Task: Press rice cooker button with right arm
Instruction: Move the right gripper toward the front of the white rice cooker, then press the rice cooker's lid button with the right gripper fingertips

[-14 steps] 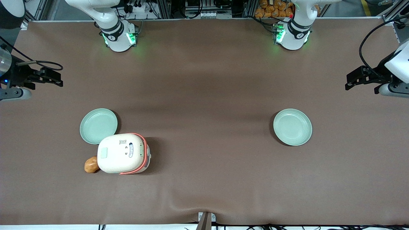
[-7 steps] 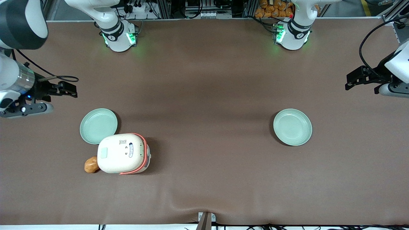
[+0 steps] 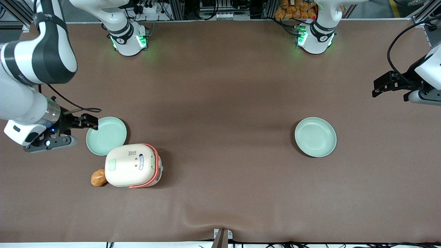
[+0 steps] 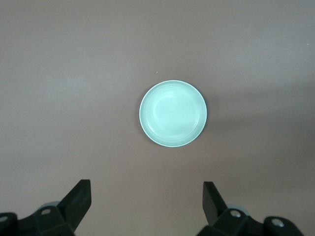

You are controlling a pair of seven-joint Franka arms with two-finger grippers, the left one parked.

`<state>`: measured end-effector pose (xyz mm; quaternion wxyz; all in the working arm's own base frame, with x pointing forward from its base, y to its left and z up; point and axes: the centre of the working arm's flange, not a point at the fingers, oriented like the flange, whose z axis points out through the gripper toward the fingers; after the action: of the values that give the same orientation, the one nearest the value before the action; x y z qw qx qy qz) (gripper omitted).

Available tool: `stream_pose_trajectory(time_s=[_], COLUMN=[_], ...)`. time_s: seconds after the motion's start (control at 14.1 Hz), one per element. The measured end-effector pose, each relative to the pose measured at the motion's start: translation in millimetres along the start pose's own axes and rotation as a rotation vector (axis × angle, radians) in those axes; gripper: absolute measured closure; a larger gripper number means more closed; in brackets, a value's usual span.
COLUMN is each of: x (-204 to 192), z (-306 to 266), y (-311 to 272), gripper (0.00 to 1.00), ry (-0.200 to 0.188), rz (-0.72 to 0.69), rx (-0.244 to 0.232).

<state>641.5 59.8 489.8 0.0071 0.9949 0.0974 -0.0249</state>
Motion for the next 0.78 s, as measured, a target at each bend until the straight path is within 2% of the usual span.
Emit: stream_pose_trajectory(time_s=[0.14,0.21,0.64,0.71,0.78], x=[11,16,40,44,48], z=[17,26,62,65,68], y=[1,1,-4,-8,-13], gripper=[0.00,0.07,0.74,0.80,0.80], ry=[0.018,0.021,0.069,0.089,0.108], rz=[-0.001,-0.001,-0.011,-0.016,-0.021], rx=[-0.002,-0.003,-0.008,-0.010,-0.011])
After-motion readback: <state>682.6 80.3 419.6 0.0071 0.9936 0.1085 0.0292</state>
